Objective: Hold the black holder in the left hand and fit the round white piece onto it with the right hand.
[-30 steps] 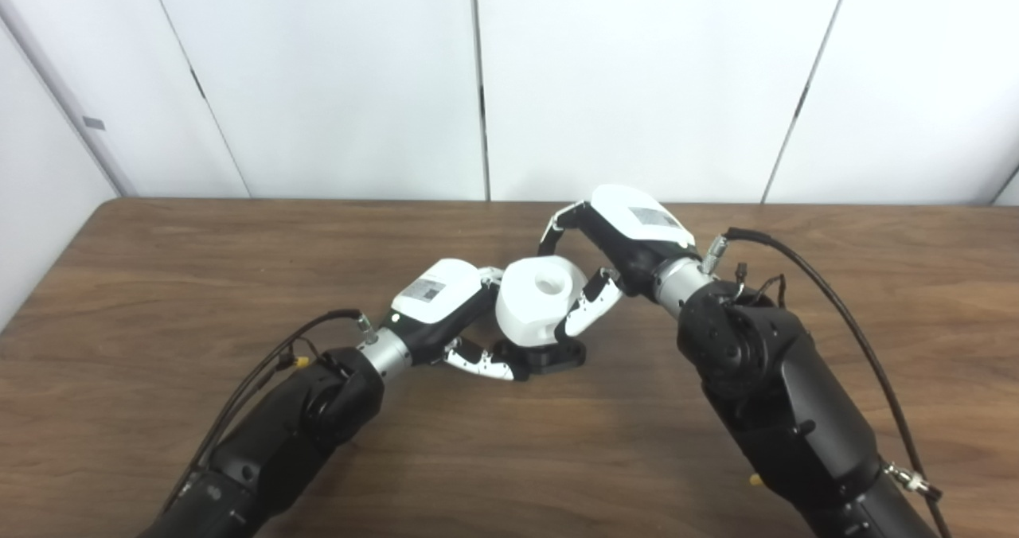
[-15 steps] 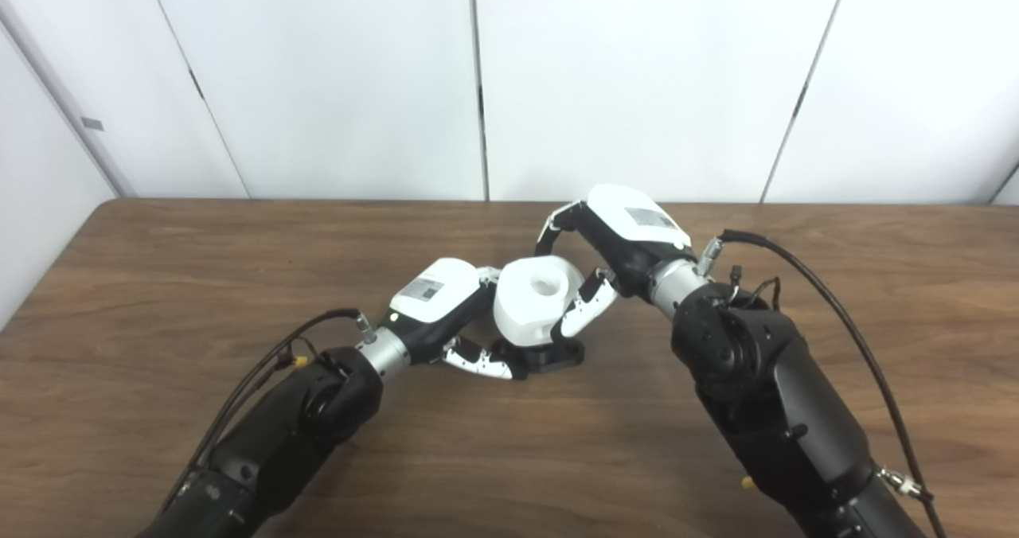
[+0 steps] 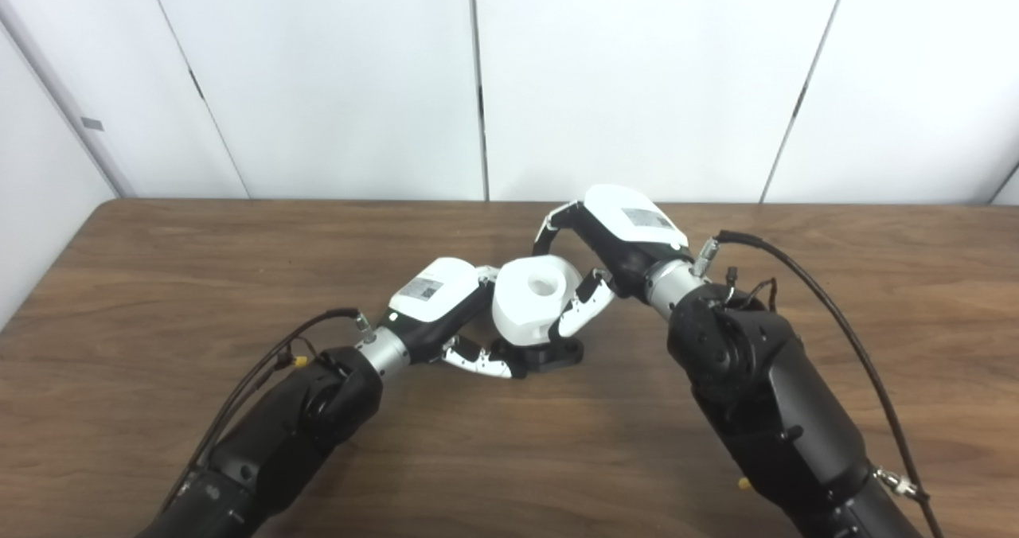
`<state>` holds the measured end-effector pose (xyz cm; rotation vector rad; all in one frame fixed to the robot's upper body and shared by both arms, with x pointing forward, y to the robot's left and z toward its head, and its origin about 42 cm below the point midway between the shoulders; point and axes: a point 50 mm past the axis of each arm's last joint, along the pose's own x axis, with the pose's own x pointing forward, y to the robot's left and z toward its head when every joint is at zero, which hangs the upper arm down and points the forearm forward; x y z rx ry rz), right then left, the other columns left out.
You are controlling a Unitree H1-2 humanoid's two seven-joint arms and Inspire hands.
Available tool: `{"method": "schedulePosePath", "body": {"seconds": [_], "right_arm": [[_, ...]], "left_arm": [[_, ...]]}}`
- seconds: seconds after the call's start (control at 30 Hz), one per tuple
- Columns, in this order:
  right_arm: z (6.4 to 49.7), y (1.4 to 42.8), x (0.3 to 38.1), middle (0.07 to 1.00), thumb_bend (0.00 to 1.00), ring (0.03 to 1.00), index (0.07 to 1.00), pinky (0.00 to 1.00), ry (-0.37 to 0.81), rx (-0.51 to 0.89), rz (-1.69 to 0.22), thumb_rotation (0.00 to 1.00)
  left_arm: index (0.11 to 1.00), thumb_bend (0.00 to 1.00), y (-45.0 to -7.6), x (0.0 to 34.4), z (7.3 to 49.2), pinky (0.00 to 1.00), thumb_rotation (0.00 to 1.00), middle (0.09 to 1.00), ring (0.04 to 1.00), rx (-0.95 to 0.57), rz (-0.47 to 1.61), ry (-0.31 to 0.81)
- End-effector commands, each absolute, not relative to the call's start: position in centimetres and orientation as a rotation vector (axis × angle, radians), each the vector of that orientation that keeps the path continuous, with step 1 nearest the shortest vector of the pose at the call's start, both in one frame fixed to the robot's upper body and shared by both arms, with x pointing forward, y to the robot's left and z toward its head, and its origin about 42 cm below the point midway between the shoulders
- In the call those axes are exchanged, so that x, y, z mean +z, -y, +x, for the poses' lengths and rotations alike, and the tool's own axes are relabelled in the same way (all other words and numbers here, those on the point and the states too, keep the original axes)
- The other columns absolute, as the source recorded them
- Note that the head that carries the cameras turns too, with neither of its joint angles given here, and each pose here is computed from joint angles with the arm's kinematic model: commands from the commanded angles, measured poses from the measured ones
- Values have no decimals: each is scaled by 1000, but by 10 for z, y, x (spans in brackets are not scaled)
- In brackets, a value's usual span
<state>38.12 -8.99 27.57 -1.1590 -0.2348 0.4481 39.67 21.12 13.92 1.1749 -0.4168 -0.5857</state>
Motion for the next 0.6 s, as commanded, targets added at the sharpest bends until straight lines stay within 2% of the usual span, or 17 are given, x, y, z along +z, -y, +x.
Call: {"method": "schedulePosePath", "body": {"seconds": [0.0, 0.03, 0.07, 0.13, 0.27, 0.57], "right_arm": [[369, 60, 270, 751, 520, 827, 481, 834, 245, 590, -1139, 132], [369, 60, 270, 751, 520, 826, 481, 833, 245, 591, -1141, 132], [370, 60, 270, 752, 520, 827, 481, 832, 246, 591, -1142, 132], [370, 61, 270, 752, 520, 827, 481, 825, 246, 591, -1142, 132], [371, 62, 270, 752, 520, 821, 481, 807, 249, 592, -1138, 132], [373, 66, 269, 750, 520, 814, 482, 807, 239, 610, -1169, 134]], "left_arm": [[488, 518, -204, 119, 387, 681, 83, 817, 824, -691, 1281, 327], [488, 518, -204, 119, 388, 683, 84, 818, 824, -690, 1281, 321], [517, 804, -205, 119, 388, 679, 216, 814, 820, -689, 1278, 314], [539, 960, -206, 120, 389, 676, 289, 813, 818, -685, 1266, 302], [548, 1000, -207, 119, 389, 677, 306, 813, 816, -671, 1262, 283], [558, 1000, -212, 119, 391, 656, 307, 801, 809, -661, 1242, 266]]}}
